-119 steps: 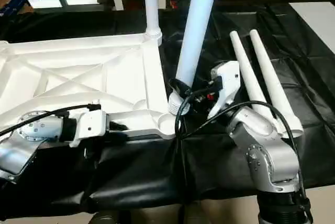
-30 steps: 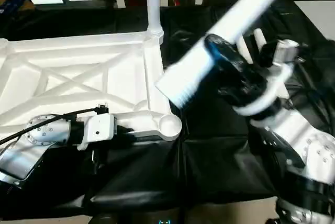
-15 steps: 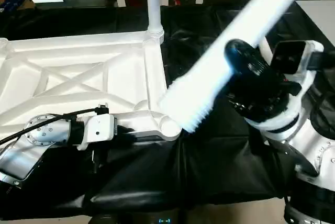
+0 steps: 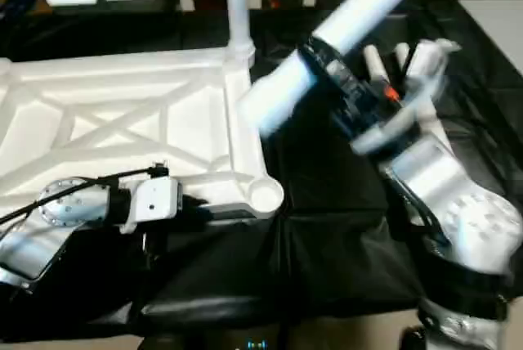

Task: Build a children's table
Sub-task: Pick table leg

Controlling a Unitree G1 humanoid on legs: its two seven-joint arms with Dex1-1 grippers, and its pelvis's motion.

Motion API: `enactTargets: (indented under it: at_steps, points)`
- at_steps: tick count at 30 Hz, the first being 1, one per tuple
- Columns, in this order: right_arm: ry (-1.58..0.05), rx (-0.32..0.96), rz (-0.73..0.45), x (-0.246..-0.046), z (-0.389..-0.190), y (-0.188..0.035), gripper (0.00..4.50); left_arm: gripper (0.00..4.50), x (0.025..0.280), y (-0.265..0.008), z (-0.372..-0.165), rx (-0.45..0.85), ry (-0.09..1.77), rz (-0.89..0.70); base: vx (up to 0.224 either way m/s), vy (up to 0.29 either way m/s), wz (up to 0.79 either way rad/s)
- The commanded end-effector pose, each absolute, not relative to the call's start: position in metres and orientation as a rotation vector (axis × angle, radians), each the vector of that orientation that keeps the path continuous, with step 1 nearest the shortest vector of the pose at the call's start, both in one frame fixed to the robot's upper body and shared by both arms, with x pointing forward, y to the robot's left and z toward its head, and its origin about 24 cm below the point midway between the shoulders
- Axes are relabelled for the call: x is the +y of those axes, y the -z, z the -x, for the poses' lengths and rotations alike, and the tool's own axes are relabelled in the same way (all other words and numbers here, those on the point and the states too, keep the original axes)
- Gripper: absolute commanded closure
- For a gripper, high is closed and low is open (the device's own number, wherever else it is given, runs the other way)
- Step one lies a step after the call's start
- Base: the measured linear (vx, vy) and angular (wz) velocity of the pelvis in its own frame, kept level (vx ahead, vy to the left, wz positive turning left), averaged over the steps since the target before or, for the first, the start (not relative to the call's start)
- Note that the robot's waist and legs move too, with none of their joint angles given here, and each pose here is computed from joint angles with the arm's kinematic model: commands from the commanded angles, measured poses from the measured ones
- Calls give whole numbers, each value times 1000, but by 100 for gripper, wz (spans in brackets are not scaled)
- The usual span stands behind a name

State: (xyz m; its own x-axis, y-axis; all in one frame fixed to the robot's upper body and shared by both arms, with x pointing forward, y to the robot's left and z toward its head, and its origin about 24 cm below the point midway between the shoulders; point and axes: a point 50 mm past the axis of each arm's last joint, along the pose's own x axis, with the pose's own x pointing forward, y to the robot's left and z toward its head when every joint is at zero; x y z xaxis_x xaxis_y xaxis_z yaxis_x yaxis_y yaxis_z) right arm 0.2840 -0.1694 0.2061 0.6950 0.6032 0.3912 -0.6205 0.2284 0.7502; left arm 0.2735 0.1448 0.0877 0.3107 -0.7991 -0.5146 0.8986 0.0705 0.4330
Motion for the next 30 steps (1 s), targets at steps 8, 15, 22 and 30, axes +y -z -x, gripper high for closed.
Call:
enactTargets:
  at_steps: [8,15,22,30]
  points:
    - [-1088,-69,-1092,-159,-256,-229,263,448,153,-67,-270,274,1264,-792,0,0,0]
    - [-1199,-183,-1215,-169,-247,-240,263,448,152,-68,-270,274,1264,-794,0,0,0]
    - [-1183,-187,-1244,-167,-249,-239,263,448,154,-69,-269,278,1262,-796,0,0,0]
    - [-927,-77,-1363,-168,-272,-227,263,448,154,-69,-269,279,1262,-796,0,0,0]
